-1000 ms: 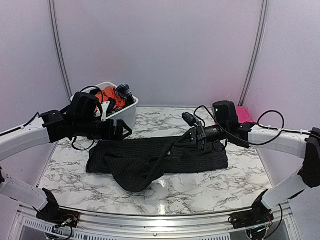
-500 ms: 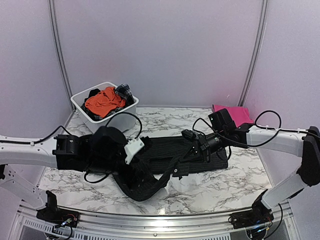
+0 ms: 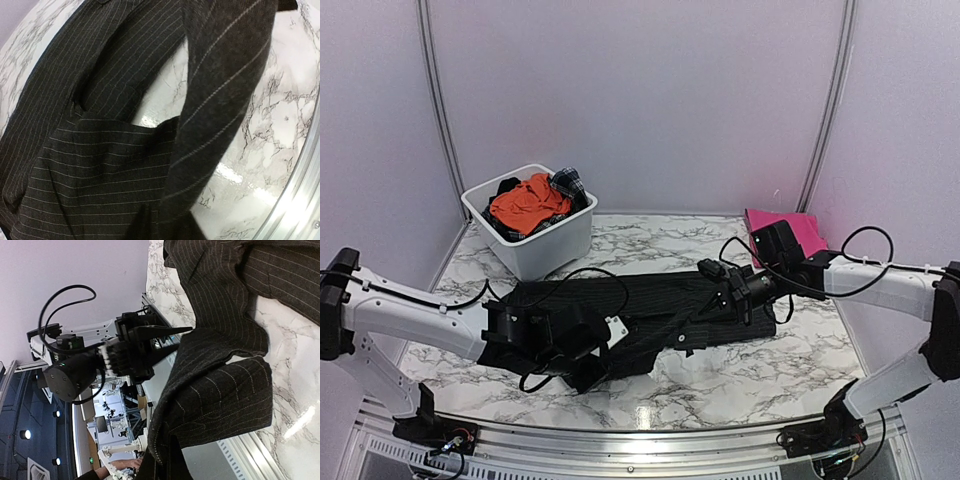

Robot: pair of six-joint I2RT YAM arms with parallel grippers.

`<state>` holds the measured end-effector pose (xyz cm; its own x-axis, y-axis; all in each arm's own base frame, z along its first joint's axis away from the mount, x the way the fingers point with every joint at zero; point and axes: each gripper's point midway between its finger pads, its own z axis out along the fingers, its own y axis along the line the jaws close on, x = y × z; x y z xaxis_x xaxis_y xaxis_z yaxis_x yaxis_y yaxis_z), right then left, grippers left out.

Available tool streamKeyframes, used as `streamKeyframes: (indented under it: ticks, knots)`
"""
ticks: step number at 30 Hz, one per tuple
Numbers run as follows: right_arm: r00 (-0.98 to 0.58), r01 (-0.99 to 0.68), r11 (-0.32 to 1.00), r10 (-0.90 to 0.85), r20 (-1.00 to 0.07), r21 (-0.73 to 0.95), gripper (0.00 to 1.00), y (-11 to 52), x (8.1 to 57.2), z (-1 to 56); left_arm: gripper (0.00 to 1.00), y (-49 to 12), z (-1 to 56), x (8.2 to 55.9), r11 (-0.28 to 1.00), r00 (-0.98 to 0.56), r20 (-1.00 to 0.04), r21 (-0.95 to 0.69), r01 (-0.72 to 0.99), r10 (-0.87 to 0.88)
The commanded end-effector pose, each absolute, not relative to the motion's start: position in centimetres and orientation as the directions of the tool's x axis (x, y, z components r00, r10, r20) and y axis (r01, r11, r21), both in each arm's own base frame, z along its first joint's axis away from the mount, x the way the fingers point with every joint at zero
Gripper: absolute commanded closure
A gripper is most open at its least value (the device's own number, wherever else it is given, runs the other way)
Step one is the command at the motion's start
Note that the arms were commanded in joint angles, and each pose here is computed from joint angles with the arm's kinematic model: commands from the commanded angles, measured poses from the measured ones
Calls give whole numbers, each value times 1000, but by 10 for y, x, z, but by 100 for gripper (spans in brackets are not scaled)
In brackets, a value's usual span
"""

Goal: Fold and stack the mixed laundry pile
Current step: Pass from the right arm to the left

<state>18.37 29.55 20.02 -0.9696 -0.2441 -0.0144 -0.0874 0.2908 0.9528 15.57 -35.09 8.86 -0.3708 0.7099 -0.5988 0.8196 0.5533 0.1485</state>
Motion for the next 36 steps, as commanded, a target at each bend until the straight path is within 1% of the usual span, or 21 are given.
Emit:
streamKeyframes:
  ticks: [1, 3, 6, 7, 9, 11, 12, 13, 14, 15, 16, 17, 18, 21, 24, 26, 29, 32, 36]
  knots:
    - [-971, -67, 296, -240, 6, 953, 100, 287, 178, 189, 100, -360, 148, 200, 626, -343, -730, 148, 766, 592]
    - [-968, -53, 304, -250, 26, 951, 100, 286, 174, 179, 100, -355, 161, 233, 678, -376, -748, 133, 723, 547]
    - [-961, -43, 294, -273, 41, 955, 100, 287, 171, 171, 100, -355, 160, 269, 705, -413, -737, 119, 699, 535]
    - [-958, -43, 281, -283, 40, 959, 100, 290, 171, 173, 98, -357, 156, 276, 701, -416, -727, 125, 702, 547]
    - [-955, -52, 233, -297, 20, 971, 100, 299, 176, 184, 83, -359, 140, 288, 695, -424, -690, 161, 701, 587]
    - [-958, -88, 149, -284, -42, 985, 100, 310, 188, 208, 67, -354, 126, 302, 713, -449, -661, 190, 674, 601]
    - [-962, -106, 109, -262, -75, 988, 100, 315, 196, 220, 56, -352, 124, 308, 727, -463, -660, 189, 660, 592]
    - [-966, -123, 76, -239, -102, 989, 100, 319, 204, 230, 49, -350, 127, 313, 749, -484, -672, 163, 642, 561]
    - [-967, -151, 36, -213, -140, 988, 100, 323, 212, 241, 46, -351, 143, 315, 762, -479, -711, 123, 635, 514]
    - [-969, -162, 9, -189, -157, 987, 100, 326, 218, 248, 37, -353, 156, 313, 762, -465, -749, 80, 643, 471]
    - [-977, -139, -7, -164, -139, 990, 100, 330, 226, 250, 18, -351, 169, 308, 757, -441, -785, 52, 651, 434]
    - [-982, -131, -28, -133, -134, 991, 100, 332, 233, 254, 6, -349, 187, 303, 754, -411, -825, 29, 657, 389]
    - [-985, -130, -60, -105, -135, 990, 100, 334, 239, 259, 2, -345, 200, 300, 757, -387, -854, 11, 653, 347]
    - [-994, -102, -182, -12, -106, 978, 100, 336, 256, 275, 1, -337, 230, 285, 739, -349, -898, -42, 672, 267]
    - [-997, -79, -314, 42, -69, 946, 100, 337, 264, 291, 1, -344, 230, 263, 690, -357, -898, -89, 718, 256]
    - [-996, -84, -359, 56, -69, 930, 100, 342, 268, 300, 1, -355, 225, 248, 663, -349, -898, -91, 743, 268]
    - [-995, -99, -369, 62, -82, 924, 100, 353, 272, 309, 1, -364, 218, 239, 659, -352, -897, -97, 746, 266]
    - [-991, -131, -357, 75, -112, 925, 100, 357, 275, 317, 1, -363, 217, 243, 690, -375, -905, -143, 710, 199]
    - [-989, -144, -350, 80, -124, 926, 100, 356, 274, 319, 1, -361, 217, 245, 707, -409, -904, -208, 676, 125]
